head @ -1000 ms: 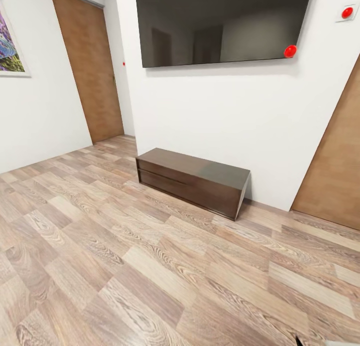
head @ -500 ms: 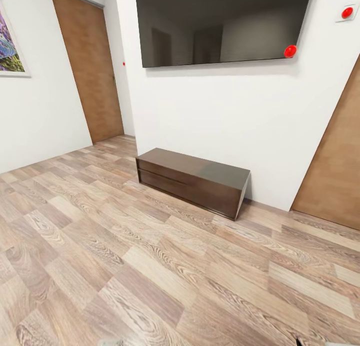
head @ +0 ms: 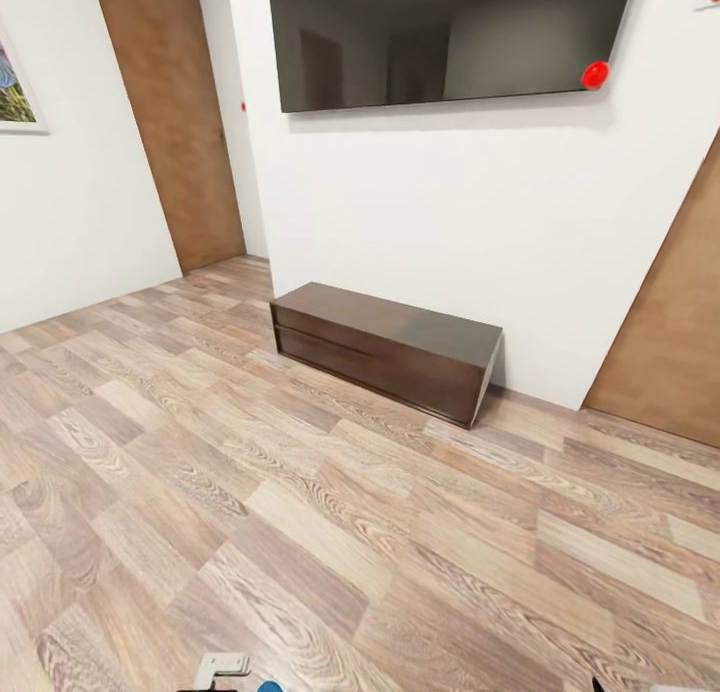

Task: In the bedroom, move the book from the bed onto either nightstand, and place the two sandals side by side next to the bed.

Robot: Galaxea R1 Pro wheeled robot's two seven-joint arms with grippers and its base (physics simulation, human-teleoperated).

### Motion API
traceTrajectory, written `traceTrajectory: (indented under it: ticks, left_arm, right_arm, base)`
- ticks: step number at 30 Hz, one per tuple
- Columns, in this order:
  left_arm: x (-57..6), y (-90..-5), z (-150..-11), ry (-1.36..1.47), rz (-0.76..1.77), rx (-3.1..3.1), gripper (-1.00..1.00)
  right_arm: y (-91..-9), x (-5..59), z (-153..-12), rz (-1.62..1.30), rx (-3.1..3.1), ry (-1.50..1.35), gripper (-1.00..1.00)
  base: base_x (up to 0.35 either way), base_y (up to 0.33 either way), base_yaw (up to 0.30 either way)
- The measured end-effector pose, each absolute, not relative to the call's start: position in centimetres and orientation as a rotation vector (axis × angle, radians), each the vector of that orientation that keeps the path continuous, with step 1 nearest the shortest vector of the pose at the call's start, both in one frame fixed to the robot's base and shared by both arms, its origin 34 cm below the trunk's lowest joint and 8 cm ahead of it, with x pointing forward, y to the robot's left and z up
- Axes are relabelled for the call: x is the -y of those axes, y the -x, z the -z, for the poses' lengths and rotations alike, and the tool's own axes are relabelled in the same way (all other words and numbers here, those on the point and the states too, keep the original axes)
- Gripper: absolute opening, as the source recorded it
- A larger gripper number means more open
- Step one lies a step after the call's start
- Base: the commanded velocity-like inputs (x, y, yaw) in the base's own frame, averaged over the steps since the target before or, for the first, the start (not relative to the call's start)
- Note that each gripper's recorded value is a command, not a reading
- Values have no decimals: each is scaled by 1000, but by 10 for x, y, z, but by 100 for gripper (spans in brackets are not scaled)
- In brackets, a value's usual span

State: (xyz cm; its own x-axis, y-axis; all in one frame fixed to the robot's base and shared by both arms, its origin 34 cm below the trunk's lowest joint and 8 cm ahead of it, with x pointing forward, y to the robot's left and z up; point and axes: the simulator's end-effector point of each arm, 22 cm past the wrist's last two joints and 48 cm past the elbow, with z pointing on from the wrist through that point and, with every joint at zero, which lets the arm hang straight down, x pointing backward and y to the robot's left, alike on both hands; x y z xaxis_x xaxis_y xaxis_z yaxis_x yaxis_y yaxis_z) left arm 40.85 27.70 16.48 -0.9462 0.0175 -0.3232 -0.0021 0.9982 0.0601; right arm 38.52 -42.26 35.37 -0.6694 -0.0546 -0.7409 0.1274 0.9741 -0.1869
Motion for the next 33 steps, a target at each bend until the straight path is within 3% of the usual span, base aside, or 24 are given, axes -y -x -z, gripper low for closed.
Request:
traceTrajectory:
  ticks: [33]
  left_arm:
    - [-274,-418,-167,-54,-90,-2818,100]
  right_arm:
    - [-385,416,-350,248,-2300,-32,100]
  base:
    - [0,0,0]
